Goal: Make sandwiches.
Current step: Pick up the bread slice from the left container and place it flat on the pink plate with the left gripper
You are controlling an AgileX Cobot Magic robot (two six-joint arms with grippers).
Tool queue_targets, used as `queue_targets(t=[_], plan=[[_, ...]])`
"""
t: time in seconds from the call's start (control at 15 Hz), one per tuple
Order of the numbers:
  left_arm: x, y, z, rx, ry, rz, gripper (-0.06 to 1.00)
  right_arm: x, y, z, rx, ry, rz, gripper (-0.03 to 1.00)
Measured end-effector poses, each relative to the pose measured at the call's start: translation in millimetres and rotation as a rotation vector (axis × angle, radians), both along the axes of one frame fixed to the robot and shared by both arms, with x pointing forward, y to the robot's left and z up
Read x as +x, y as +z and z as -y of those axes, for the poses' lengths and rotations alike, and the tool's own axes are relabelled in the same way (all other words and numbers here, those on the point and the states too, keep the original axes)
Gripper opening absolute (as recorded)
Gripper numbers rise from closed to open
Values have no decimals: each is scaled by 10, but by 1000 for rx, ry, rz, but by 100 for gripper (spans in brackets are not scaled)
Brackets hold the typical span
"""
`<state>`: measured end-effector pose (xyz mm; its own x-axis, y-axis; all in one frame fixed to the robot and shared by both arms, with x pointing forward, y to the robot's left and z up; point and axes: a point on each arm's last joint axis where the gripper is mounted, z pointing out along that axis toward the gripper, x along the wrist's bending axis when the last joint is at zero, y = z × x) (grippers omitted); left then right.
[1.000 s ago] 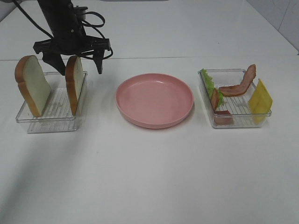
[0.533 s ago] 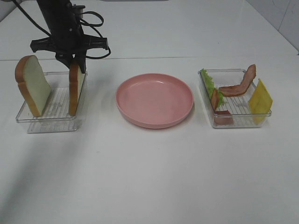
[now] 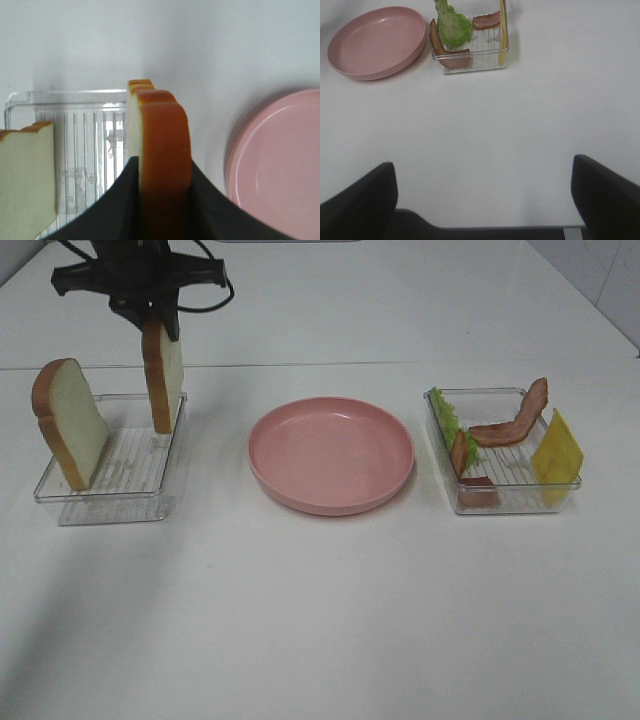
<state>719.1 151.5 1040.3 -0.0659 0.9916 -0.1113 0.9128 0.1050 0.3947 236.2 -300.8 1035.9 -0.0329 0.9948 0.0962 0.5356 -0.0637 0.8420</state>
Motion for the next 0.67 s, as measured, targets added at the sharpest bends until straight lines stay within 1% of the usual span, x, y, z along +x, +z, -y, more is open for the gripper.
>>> queue_targets(t=[0.07, 0.13, 0.2, 0.27, 0.33, 0.4, 0.53, 0.6, 0.67], plan=[[-4, 84, 0, -8, 0, 23, 19, 0, 0, 0, 0, 0, 0, 90], [-23, 369, 24, -67, -5, 95, 19, 0, 0, 0, 0, 0, 0, 90], [-36, 466, 64, -122, -15, 112, 19, 0, 0, 0, 0, 0, 0, 90], [-44, 497, 84, -147, -23, 114, 19, 0, 0, 0, 0, 0, 0, 90], [-63, 533, 135, -206, -42, 108, 19, 0, 0, 0, 0, 0, 0, 90], [-92, 542, 237, -311, -90, 80, 19, 0, 0, 0, 0, 0, 0, 90], [-70, 455, 385, -452, -148, 45, 19, 0, 0, 0, 0, 0, 0, 90], [-55, 404, 417, -477, -160, 31, 19, 0, 0, 0, 0, 0, 0, 90], [-27, 287, 484, -527, -192, 0, 19, 0, 0, 0, 0, 0, 0, 90]])
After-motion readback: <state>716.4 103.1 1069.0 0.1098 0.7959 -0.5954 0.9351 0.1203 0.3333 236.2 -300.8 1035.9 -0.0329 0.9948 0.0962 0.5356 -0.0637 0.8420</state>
